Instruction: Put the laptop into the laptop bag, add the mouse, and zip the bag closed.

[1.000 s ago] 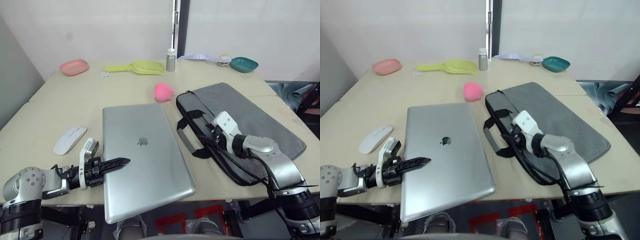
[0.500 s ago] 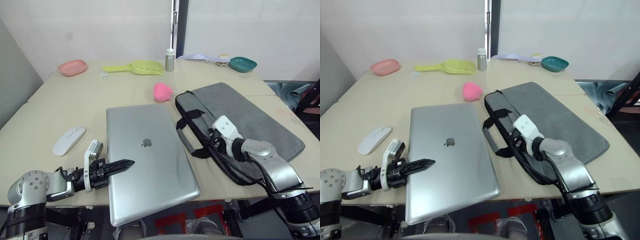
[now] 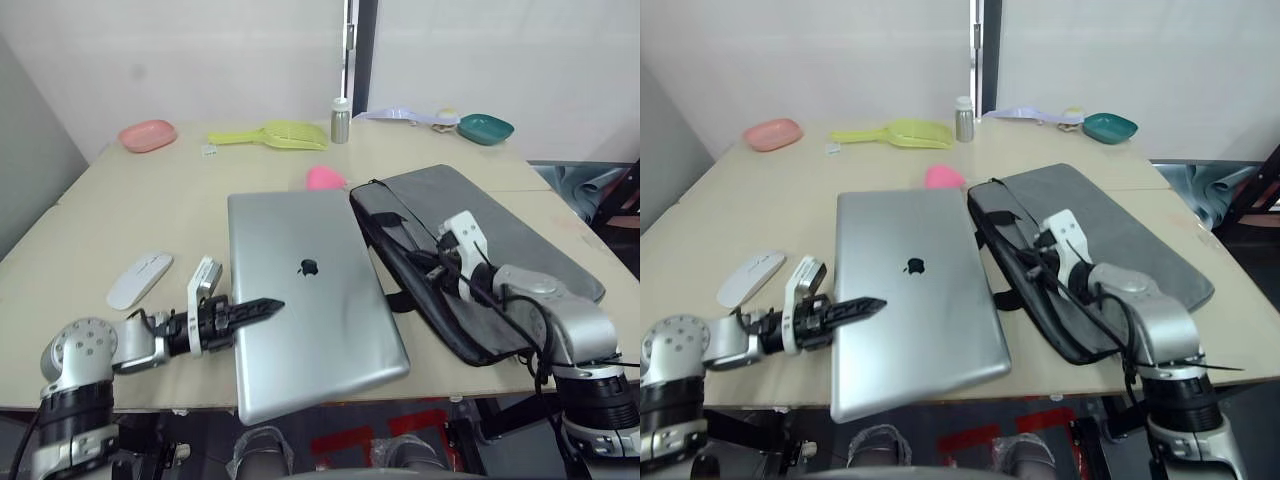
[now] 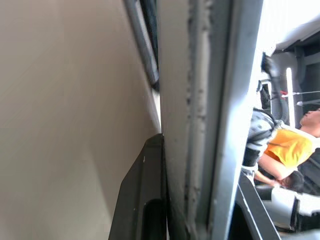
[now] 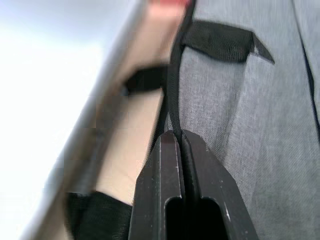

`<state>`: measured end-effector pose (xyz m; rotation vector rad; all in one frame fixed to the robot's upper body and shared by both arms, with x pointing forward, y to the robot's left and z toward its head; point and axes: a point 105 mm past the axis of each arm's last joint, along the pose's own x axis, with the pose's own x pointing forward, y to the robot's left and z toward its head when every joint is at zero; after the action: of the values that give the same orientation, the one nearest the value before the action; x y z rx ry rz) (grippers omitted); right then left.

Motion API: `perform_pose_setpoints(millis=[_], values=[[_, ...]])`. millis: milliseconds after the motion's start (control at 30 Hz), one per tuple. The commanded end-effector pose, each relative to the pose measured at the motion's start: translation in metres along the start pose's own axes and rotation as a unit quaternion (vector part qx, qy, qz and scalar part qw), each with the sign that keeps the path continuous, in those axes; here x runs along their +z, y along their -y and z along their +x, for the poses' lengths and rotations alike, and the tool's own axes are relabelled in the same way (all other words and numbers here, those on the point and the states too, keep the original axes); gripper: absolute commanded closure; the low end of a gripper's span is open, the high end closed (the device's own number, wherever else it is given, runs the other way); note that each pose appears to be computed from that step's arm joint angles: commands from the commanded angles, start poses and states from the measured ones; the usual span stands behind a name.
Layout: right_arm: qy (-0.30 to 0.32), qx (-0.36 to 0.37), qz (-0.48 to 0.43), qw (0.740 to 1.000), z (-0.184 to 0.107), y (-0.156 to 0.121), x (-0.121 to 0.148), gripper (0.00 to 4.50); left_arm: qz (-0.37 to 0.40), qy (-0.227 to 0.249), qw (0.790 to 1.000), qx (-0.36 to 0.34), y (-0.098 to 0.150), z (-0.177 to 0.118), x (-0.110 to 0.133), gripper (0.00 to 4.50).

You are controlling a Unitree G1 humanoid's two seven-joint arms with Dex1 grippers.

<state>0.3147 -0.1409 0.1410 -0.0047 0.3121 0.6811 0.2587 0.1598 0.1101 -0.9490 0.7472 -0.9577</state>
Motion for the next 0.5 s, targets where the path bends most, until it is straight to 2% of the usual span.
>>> perform_pose_setpoints(millis=[33, 233, 500], values=[[0.036, -0.003, 0.015, 0.999, -0.005, -0.003, 0.023, 4.47, 0.005, -0.002, 0.999, -0.052, 0.019, 0.006, 0.009, 4.14], [0.064, -0.007, 0.043, 0.997, -0.004, -0.005, 0.041, 4.47, -0.032, -0.020, 0.996, -0.079, 0.024, 0.020, 0.013, 4.14], [0.065, -0.002, 0.050, 0.997, 0.000, -0.013, 0.044, 4.47, -0.048, -0.027, 0.994, -0.097, 0.033, 0.046, 0.021, 4.14]])
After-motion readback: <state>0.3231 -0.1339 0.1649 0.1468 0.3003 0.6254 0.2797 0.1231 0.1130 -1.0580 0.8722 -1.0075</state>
